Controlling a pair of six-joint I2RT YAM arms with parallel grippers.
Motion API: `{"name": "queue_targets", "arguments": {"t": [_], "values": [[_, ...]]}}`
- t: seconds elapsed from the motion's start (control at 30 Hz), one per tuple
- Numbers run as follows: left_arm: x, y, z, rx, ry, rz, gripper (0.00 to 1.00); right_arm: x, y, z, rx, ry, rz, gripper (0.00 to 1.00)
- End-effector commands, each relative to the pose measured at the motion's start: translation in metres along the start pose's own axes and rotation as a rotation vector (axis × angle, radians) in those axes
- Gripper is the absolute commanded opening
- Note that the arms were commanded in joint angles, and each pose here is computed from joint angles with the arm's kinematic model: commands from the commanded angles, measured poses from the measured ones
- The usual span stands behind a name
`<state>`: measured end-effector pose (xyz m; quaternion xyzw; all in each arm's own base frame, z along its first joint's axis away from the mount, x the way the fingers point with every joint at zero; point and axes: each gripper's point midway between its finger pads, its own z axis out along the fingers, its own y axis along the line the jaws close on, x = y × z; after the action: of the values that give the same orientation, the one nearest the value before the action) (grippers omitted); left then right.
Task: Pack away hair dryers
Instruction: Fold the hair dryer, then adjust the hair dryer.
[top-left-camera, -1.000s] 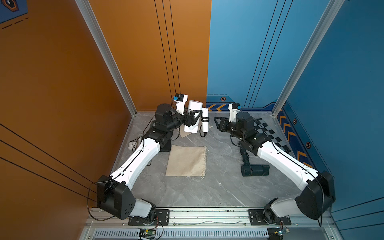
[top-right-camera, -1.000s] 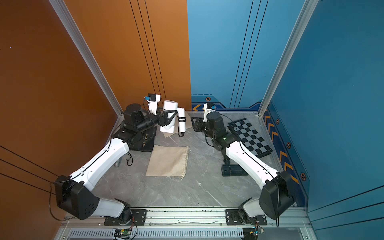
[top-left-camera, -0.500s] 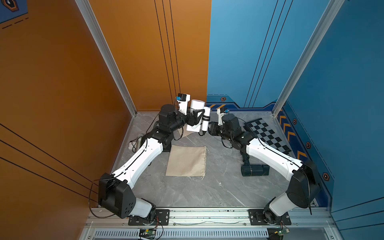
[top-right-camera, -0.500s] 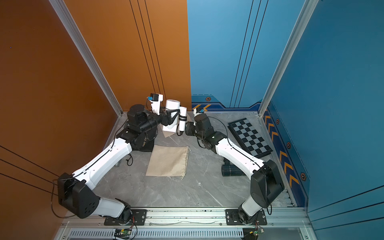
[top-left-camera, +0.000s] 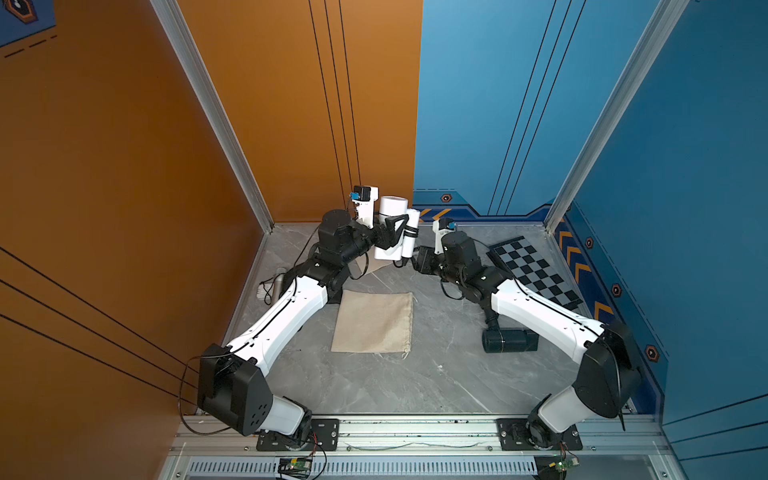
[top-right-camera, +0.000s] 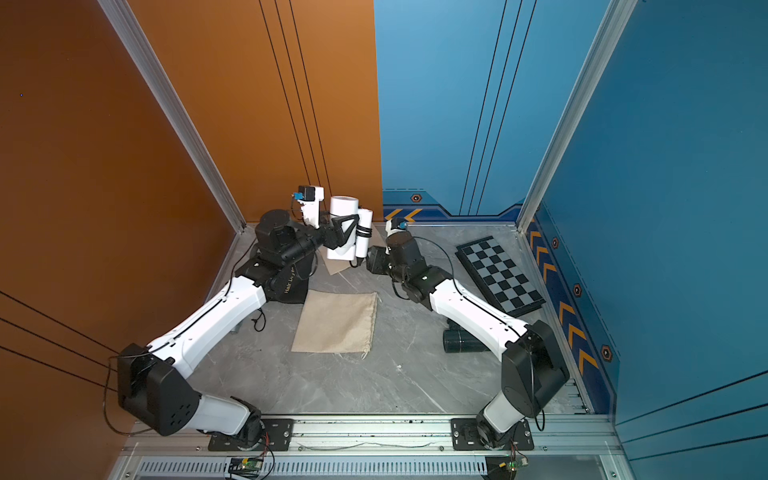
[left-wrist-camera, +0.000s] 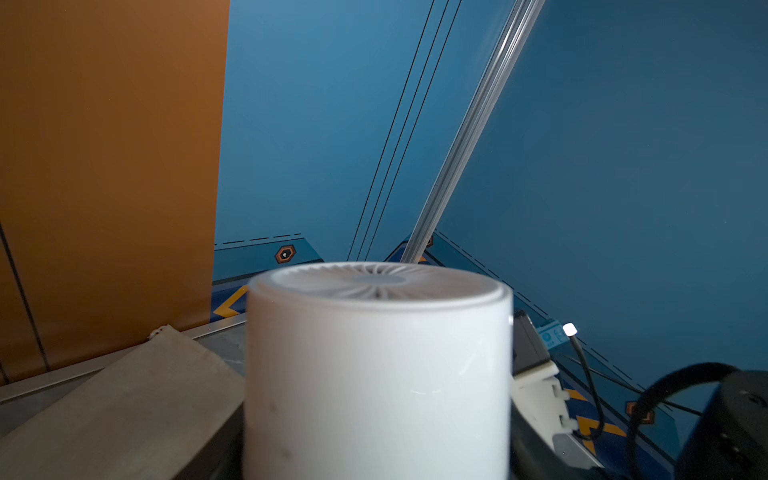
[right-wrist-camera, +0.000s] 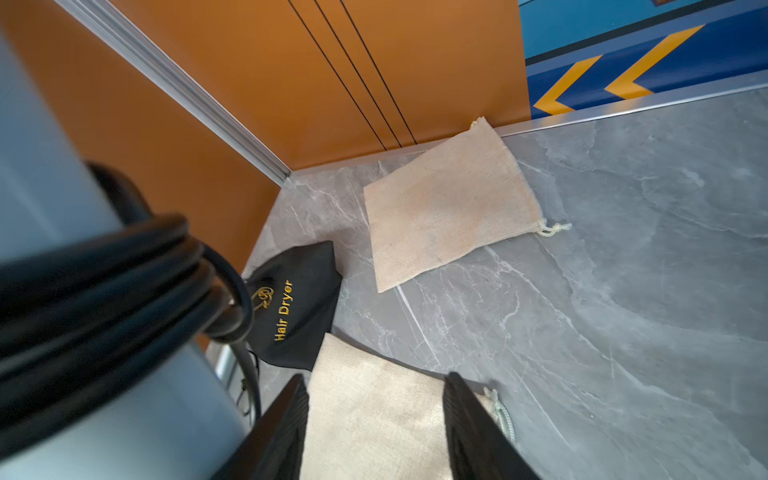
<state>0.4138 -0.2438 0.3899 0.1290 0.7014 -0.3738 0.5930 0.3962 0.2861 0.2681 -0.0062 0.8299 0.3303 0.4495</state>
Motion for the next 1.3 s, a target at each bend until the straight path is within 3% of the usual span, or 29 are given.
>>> {"name": "queue_targets", "arguments": {"t": [0.0, 0.23, 0.43, 0.87, 1.07, 1.27], "values": [[-0.017, 0.000, 0.000, 0.054, -0.053, -0.103, 0.00, -0.026, 0.023, -0.034, -0.250, -0.106, -0.019, 0.67], [-0.028, 0.035, 0.001, -0.031, -0.153, -0.312, 0.00, -0.036, 0.034, -0.062, -0.466, -0.309, 0.053, 0.77], [-0.028, 0.028, 0.007, -0.026, -0.183, -0.374, 0.00, -0.044, 0.050, -0.061, -0.610, -0.404, 0.093, 0.80], [-0.023, 0.018, 0.013, 0.011, -0.178, -0.419, 0.00, -0.061, 0.056, -0.034, -0.757, -0.467, 0.213, 0.73], [-0.019, 0.018, 0.015, 0.014, -0.168, -0.426, 0.00, -0.067, 0.059, -0.028, -0.770, -0.466, 0.238, 0.67], [-0.018, 0.017, 0.018, 0.024, -0.171, -0.433, 0.00, -0.068, 0.062, -0.022, -0.765, -0.456, 0.236, 0.66]]}}
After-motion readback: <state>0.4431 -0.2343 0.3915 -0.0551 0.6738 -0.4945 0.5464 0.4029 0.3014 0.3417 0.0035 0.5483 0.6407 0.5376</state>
